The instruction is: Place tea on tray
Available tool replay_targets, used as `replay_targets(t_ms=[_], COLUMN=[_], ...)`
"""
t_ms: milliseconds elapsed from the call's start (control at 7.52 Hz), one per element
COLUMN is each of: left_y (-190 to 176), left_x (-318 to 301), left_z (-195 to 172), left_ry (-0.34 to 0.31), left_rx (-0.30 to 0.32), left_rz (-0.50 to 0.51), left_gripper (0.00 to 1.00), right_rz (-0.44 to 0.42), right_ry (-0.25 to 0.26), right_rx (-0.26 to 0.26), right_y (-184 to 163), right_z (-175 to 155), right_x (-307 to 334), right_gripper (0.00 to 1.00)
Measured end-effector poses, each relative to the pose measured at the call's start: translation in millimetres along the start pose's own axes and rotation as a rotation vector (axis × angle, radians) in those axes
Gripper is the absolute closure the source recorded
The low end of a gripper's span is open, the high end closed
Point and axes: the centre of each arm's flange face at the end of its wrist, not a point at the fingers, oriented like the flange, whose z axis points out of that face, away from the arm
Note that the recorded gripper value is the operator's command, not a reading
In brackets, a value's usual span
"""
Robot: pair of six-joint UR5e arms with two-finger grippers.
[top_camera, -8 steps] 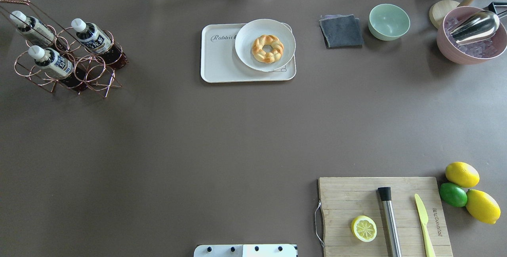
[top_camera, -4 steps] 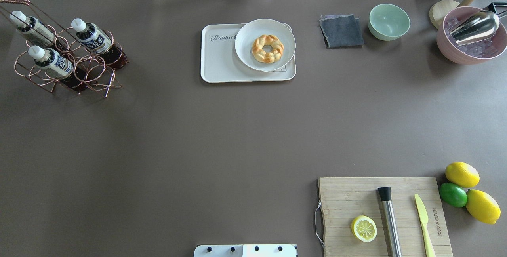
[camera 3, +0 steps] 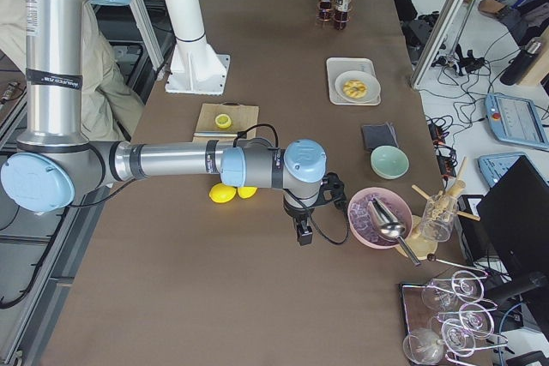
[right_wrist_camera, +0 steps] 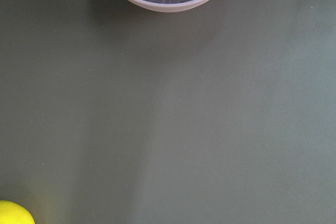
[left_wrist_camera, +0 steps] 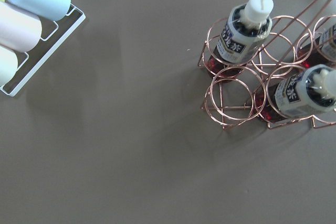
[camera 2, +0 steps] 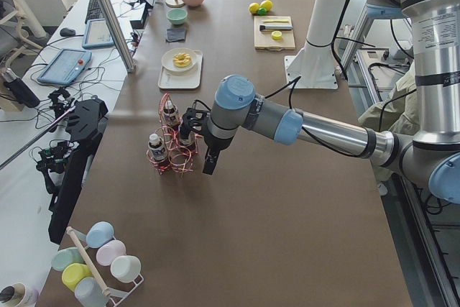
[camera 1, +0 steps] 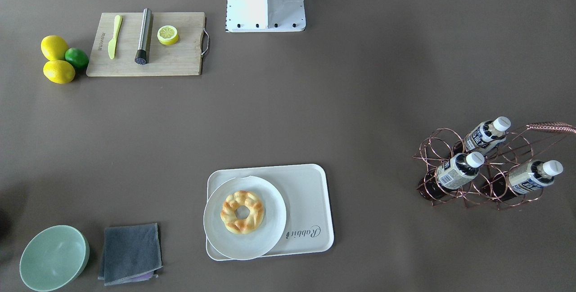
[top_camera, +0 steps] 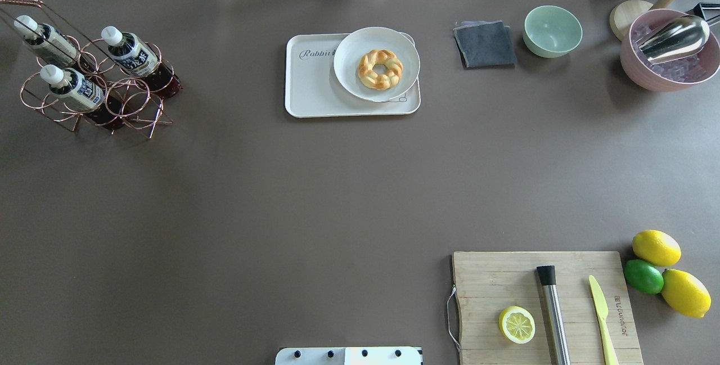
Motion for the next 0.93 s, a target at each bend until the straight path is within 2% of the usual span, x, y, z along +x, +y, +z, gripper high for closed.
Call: replay_targets(t_ms=[266,532,665,930], left_y=[-45.9,-73.2,-77.9,-77.8], left_x=[44.0,82.9,107.2,163.1], left_z=[-7.8,-11.0,3.5,50.9], left_ry=[0.019,0.037,0.029,-0.001], left_rx=[0.052,0.125,0.165,0.195], left_rz=[-0.05,-0.029,-0.024,0.001], left_gripper=[0.03,0.03,0.03,0.03], right_rz=[0.0,-0.005,-0.007,-0.005], right_ry=[-0.002,-0.001,-0.001,-0.002], right_rx=[0.001,0.003,0.003,0.002], right_y=[-0.7,-1.6,-1.4,-0.9], right_z=[-0.1,-1.0,-1.0,-0.1], right_x=[0.0,-0.7,-0.8,-0.2], right_gripper=[0.0,0.0,0.0,0.0])
